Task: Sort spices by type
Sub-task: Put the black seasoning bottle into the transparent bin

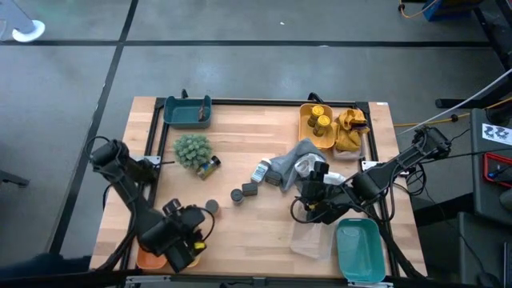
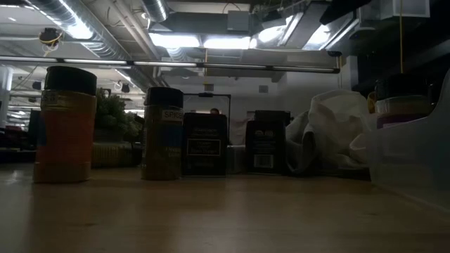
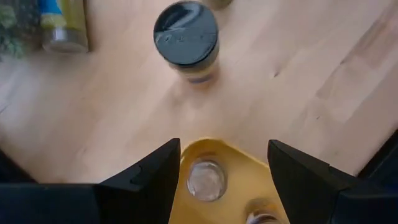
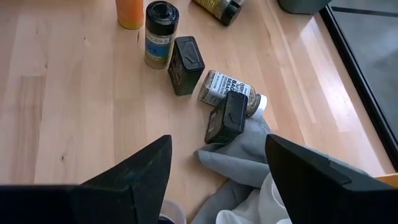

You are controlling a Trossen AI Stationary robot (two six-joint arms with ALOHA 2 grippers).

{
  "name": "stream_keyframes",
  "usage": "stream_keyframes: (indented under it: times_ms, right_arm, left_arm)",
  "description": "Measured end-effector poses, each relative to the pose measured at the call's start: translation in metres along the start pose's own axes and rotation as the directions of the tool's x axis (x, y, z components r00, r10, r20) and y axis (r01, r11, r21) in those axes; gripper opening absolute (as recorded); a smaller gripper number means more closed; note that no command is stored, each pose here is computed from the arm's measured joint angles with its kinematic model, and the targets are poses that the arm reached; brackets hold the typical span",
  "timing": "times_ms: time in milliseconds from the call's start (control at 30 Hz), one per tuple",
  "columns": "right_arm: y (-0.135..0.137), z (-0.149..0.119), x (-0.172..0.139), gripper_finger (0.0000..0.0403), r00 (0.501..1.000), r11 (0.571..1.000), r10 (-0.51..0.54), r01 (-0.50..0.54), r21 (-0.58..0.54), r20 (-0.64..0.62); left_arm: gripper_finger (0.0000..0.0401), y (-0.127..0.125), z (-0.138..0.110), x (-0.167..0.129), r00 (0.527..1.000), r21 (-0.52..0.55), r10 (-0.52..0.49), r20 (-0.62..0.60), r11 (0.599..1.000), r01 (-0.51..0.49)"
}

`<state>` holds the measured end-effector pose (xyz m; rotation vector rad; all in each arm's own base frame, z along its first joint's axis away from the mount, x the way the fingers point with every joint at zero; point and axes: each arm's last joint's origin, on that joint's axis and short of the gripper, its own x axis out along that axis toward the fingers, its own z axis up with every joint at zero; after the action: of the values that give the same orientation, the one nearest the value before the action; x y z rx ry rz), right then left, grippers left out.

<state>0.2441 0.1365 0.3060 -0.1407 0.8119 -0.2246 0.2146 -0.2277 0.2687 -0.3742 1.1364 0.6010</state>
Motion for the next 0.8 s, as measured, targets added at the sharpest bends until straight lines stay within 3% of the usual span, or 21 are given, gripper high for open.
stream_keyframes:
  times_ms: [167,367,467,800]
  right_arm:
    - [0.000,0.000,0.000,0.0257,1.000,1.000,-0.007,0.007,-0.019,0.005]
    - [0.000,0.000,0.000,0.0257,1.000,1.000,0.000,0.000,-0.017,0.003]
    - [0.000,0.000,0.000,0.0257,1.000,1.000,0.000,0.000,-0.017,0.003]
    - [0.000,0.000,0.000,0.0257,1.000,1.000,0.000,0.000,-0.016,0.003]
  left_arm:
    - [0.0223,-0.006,-0.014,-0.001,0.996,0.029,-0.018,0.085,0.999,0.016]
    - [0.0223,-0.015,-0.024,0.007,0.996,0.112,-0.015,0.087,0.994,0.006]
    - [0.0223,-0.020,-0.030,0.016,0.996,0.149,0.015,0.091,0.988,-0.029]
    - [0.0223,-0.014,-0.027,0.034,0.976,0.089,0.204,0.072,0.974,-0.210]
